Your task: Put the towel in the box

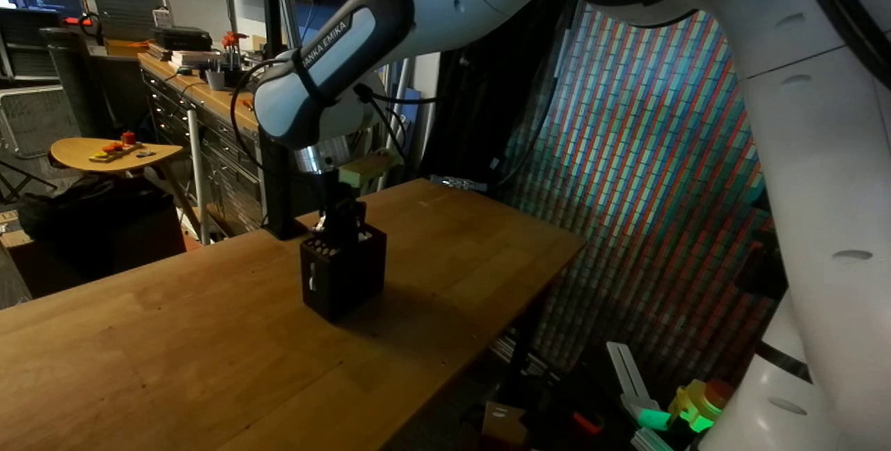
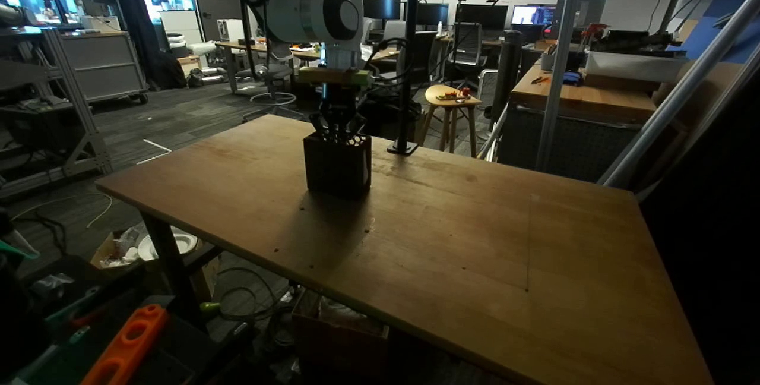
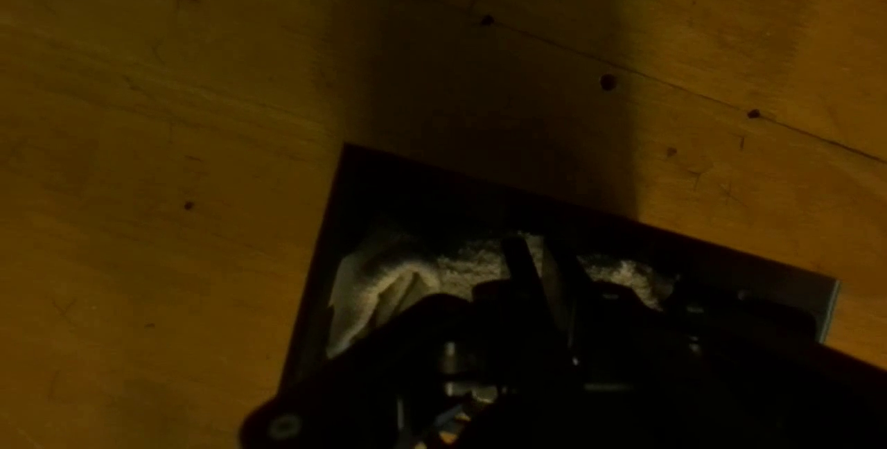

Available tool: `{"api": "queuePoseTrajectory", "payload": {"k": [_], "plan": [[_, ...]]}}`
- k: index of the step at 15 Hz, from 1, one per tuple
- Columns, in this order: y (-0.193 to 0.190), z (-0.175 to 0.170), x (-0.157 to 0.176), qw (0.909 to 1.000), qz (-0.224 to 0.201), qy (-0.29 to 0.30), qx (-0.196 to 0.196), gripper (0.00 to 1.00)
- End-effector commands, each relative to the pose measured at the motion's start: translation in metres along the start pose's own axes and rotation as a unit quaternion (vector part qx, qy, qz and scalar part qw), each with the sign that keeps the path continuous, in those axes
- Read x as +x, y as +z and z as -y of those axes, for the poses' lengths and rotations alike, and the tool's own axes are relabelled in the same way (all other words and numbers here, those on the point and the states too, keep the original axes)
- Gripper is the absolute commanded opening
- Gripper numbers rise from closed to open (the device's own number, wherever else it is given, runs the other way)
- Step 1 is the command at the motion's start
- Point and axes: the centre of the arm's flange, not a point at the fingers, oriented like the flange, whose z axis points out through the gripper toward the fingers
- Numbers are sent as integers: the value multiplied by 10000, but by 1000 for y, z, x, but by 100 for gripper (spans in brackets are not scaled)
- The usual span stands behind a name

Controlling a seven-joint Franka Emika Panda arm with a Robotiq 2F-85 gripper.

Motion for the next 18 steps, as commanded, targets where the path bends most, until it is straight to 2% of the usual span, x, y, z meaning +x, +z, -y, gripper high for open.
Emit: {"api": "queuePoseTrajectory", "payload": {"k": [1,10,18], "plan": [[-3,-2,2,9998,-9,176,71,12],[-12,-11,6,9975,-158,689,32,12],[-3,-18,14,9946,-147,1021,69,12]]}}
